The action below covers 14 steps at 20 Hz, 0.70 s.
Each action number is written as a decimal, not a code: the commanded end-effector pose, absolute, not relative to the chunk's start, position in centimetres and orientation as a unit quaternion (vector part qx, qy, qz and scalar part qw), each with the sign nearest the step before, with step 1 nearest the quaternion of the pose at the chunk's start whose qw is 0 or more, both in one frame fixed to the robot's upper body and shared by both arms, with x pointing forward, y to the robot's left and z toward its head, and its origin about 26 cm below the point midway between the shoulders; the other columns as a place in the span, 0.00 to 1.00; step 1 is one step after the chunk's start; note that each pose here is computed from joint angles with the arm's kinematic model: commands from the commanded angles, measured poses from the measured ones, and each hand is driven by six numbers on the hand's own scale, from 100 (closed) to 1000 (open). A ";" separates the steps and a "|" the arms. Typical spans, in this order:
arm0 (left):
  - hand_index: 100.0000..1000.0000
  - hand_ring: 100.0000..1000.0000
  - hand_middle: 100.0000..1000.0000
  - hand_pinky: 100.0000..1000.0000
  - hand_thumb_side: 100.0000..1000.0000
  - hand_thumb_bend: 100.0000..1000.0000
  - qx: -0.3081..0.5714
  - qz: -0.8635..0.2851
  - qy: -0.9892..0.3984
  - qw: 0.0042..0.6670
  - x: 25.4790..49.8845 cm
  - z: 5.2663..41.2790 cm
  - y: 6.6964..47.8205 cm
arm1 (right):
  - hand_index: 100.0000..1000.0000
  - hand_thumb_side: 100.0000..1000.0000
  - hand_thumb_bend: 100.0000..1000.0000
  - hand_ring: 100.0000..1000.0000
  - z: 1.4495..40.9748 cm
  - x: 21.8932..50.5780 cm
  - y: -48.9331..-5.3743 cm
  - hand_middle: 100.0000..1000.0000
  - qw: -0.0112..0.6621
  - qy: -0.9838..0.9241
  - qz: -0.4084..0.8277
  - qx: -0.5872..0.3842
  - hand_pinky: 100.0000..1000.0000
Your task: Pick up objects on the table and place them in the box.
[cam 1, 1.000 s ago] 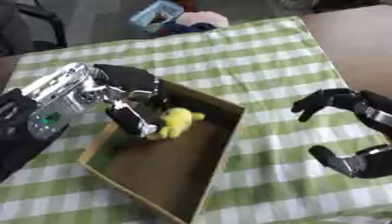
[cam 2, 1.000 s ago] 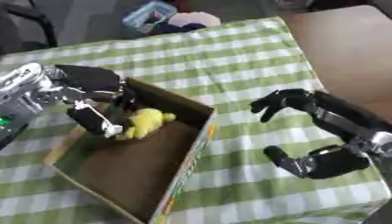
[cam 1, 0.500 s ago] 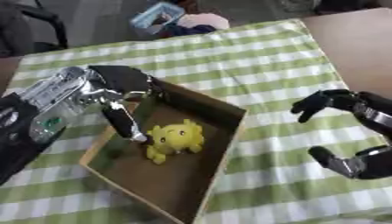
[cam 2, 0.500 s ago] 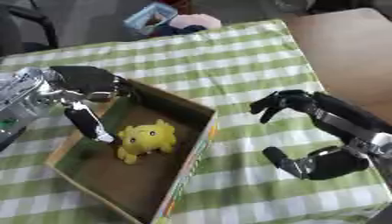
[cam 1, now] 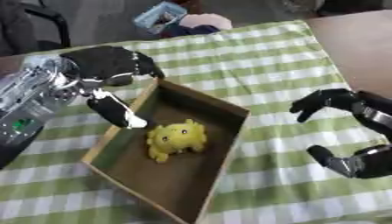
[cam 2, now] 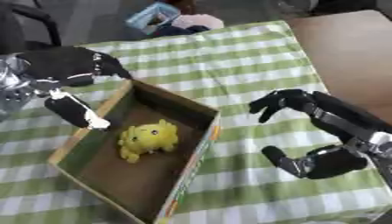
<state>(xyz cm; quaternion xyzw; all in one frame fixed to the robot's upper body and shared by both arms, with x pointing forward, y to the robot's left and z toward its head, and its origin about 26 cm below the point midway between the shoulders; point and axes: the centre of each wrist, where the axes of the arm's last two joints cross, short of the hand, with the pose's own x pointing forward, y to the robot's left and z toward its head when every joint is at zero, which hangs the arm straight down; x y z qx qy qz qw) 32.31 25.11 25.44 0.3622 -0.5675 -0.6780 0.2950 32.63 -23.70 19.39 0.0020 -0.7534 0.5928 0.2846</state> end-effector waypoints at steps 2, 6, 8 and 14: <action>0.87 0.71 0.71 0.80 0.57 0.48 0.385 -0.618 -0.617 0.298 30.4 27.4 26.0 | 0.90 0.23 0.11 0.69 20.2 32.7 -24.1 0.76 0.278 -0.759 0.589 -0.014 0.79; 0.86 0.68 0.69 0.80 0.58 0.49 0.370 -0.559 -0.659 0.341 30.0 26.4 26.9 | 0.90 0.23 0.11 0.69 20.4 32.7 -24.3 0.76 0.278 -0.763 0.583 -0.022 0.79; 0.85 0.66 0.68 0.79 0.59 0.48 0.359 -0.525 -0.681 0.363 30.0 25.8 27.4 | 0.90 0.23 0.11 0.69 20.5 32.7 -24.5 0.76 0.278 -0.765 0.580 -0.026 0.79; 0.83 0.63 0.66 0.78 0.58 0.45 0.319 -0.420 -0.738 0.422 29.8 23.4 28.7 | 0.90 0.22 0.11 0.69 20.7 32.7 -24.9 0.76 0.278 -0.770 0.573 -0.040 0.79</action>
